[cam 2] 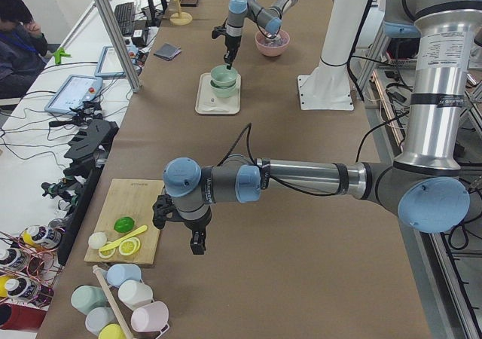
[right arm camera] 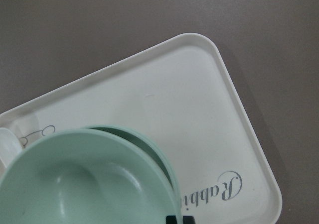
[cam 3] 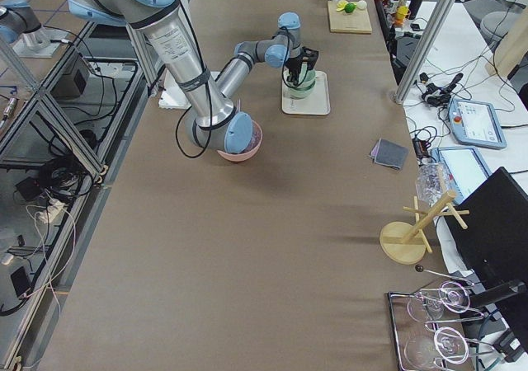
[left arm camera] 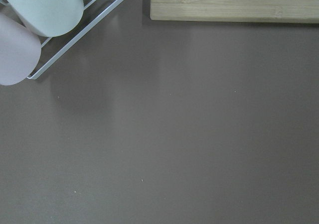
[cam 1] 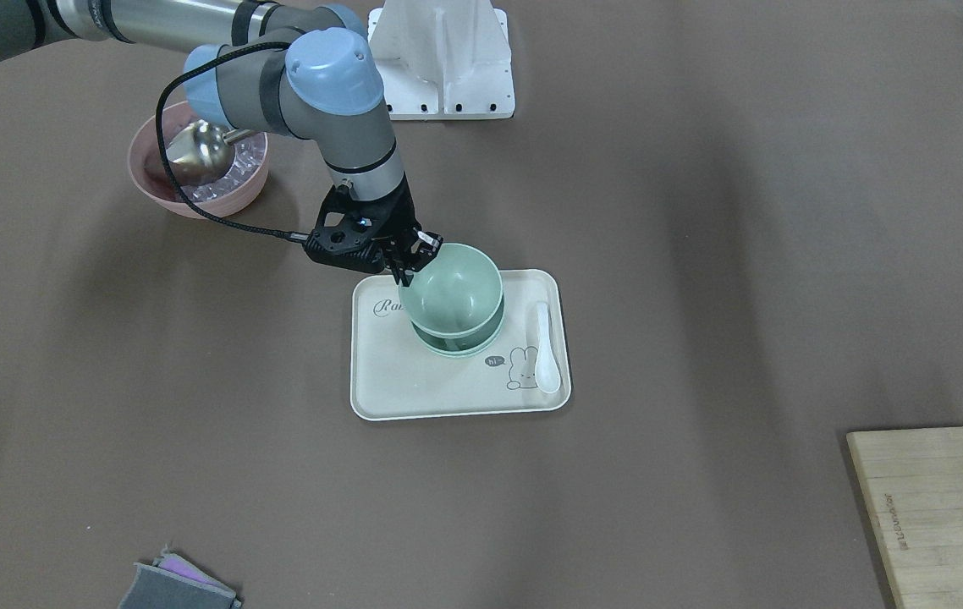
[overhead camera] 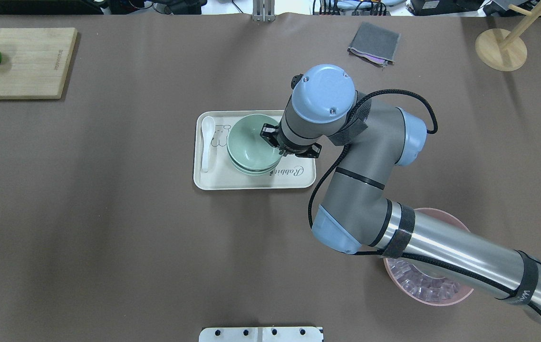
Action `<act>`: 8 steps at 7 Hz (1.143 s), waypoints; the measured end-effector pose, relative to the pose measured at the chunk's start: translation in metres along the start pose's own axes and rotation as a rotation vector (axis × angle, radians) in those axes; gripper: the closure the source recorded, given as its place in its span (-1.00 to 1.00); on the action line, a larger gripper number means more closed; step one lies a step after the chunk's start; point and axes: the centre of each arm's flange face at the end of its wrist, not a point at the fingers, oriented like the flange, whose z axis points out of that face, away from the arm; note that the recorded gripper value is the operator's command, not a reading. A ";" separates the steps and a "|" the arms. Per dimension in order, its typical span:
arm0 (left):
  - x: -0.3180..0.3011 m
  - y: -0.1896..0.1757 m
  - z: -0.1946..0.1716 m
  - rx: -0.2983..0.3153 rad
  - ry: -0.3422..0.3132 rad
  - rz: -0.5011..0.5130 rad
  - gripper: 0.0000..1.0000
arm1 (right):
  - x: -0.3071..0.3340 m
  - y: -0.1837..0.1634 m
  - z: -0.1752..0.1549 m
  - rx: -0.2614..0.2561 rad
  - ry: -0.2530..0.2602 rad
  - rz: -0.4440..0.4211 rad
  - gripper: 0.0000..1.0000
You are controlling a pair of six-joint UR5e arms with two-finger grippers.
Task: Stack green bowls together
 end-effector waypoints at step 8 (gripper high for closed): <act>0.000 0.000 0.000 0.000 0.000 0.000 -0.98 | 0.000 0.000 0.018 0.011 0.005 -0.005 1.00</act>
